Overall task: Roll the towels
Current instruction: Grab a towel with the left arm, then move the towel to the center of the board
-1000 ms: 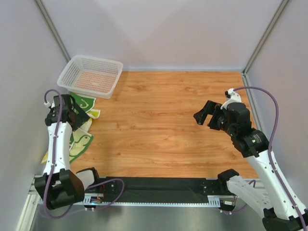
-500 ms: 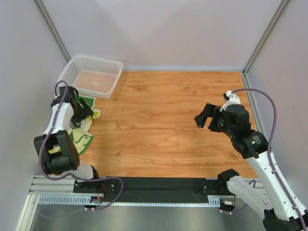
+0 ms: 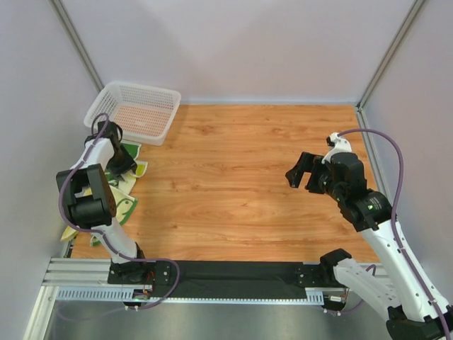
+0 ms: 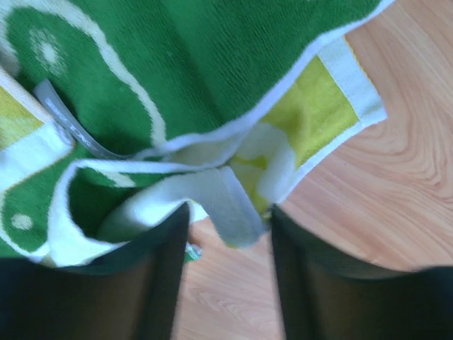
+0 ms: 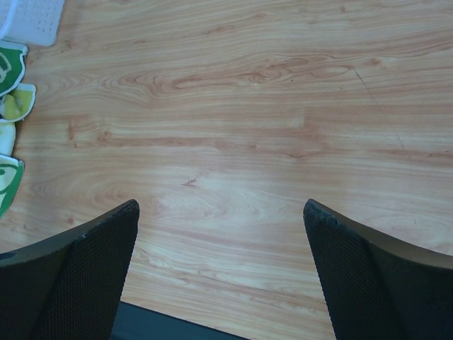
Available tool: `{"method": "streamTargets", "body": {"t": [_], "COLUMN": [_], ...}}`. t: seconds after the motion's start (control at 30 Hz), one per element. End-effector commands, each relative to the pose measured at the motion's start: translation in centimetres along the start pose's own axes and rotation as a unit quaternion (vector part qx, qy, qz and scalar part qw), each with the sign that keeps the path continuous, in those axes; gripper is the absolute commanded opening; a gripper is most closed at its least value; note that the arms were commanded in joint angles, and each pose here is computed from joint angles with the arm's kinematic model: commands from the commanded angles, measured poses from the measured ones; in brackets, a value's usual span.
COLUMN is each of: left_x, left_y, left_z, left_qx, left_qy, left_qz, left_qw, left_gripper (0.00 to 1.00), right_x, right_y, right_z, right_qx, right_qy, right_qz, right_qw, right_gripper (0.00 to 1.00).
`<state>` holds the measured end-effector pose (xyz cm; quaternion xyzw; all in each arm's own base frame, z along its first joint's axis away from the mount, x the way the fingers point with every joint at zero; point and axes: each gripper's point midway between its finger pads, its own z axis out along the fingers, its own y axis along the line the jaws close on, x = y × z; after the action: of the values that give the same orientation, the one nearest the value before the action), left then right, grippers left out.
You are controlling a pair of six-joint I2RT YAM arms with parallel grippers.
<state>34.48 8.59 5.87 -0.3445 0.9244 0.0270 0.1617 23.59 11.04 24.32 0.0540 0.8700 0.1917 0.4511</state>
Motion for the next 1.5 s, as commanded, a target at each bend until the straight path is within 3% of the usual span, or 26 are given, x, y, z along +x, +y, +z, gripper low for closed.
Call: {"method": "streamTargets", "body": {"t": [0.0,0.17,0.2,0.37,0.6,0.7,1.0,1.07,1.1,1.2,1.27,1.3,1.33,1.4,1.47], "left_x": [0.5,-0.3,-0.6,-3.0,-6.2,-5.4,1.2,0.5,-0.9,-4.6,-5.9,-6.8,-8.0,-8.5,-7.9], "left_y": [-0.7,-0.7,-0.5,-0.9,-2.8,-4.0,-10.2,-9.4,-8.3,-5.5,-4.0,-2.8,0.2,2.2,1.9], "left_z": [-1.0,-2.3,-2.7,-8.3,-21.7,-25.3,-30.7,-32.8,-34.7,-37.9,-36.7,-38.1,-37.4,-37.2,-37.5], "left_qx": [-0.013,-0.025,-0.031,-0.006,0.059,0.076,0.169,0.184,0.175,0.145,0.115,0.114,0.073,0.062,0.089], "left_qy": [-0.010,-0.036,-0.043,-0.103,-0.227,-0.251,-0.259,-0.293,-0.338,-0.392,-0.358,-0.371,-0.363,-0.364,-0.367], "left_qz": [0.023,0.030,0.031,0.042,0.056,0.078,0.156,0.139,0.132,0.085,0.071,0.048,0.010,-0.024,-0.035], "left_qw": [1.000,0.999,0.998,0.994,0.970,0.962,0.938,0.928,0.915,0.905,0.924,0.920,0.929,0.929,0.925], "left_gripper": [0.46,0.12,0.00,0.00,0.00,0.00,0.00,0.00,0.00,0.00,0.00,0.00,0.00,0.00,0.00], "right_x": [-0.1,-0.2,-0.2,-0.3,-1.1,-1.6,-3.6,-3.4,-3.2,-3.1,-3.0,-2.9,-2.9,-2.6,-2.2], "right_y": [-0.2,-0.2,-0.3,-0.3,-0.2,-0.4,-1.8,-2.0,-2.2,-2.3,-2.0,-2.0,-1.7,-1.4,-0.7], "right_z": [0.3,0.1,0.1,0.0,-0.4,-0.7,-3.6,-3.9,-4.1,-4.3,-4.3,-4.2,-4.2,-3.8,-3.2], "right_qx": [0.005,0.006,0.009,0.009,0.015,0.027,0.077,0.082,0.085,0.085,0.080,0.077,0.071,0.062,0.046], "right_qy": [-0.001,-0.005,-0.005,-0.006,-0.012,-0.010,-0.040,-0.036,-0.032,-0.031,-0.030,-0.028,-0.026,-0.017,-0.004], "right_qz": [-0.013,-0.016,-0.017,-0.019,-0.014,-0.016,-0.021,-0.021,-0.021,-0.020,-0.016,-0.015,-0.015,-0.014,-0.015], "right_qw": [1.000,1.000,1.000,1.000,1.000,0.999,0.996,0.996,0.996,0.996,0.996,0.997,0.997,0.998,0.999], "right_gripper": [1.00,1.00,1.00,1.00,1.00,1.00,1.00,1.00,1.00,1.00,1.00,1.00,1.00,1.00,1.00]}}
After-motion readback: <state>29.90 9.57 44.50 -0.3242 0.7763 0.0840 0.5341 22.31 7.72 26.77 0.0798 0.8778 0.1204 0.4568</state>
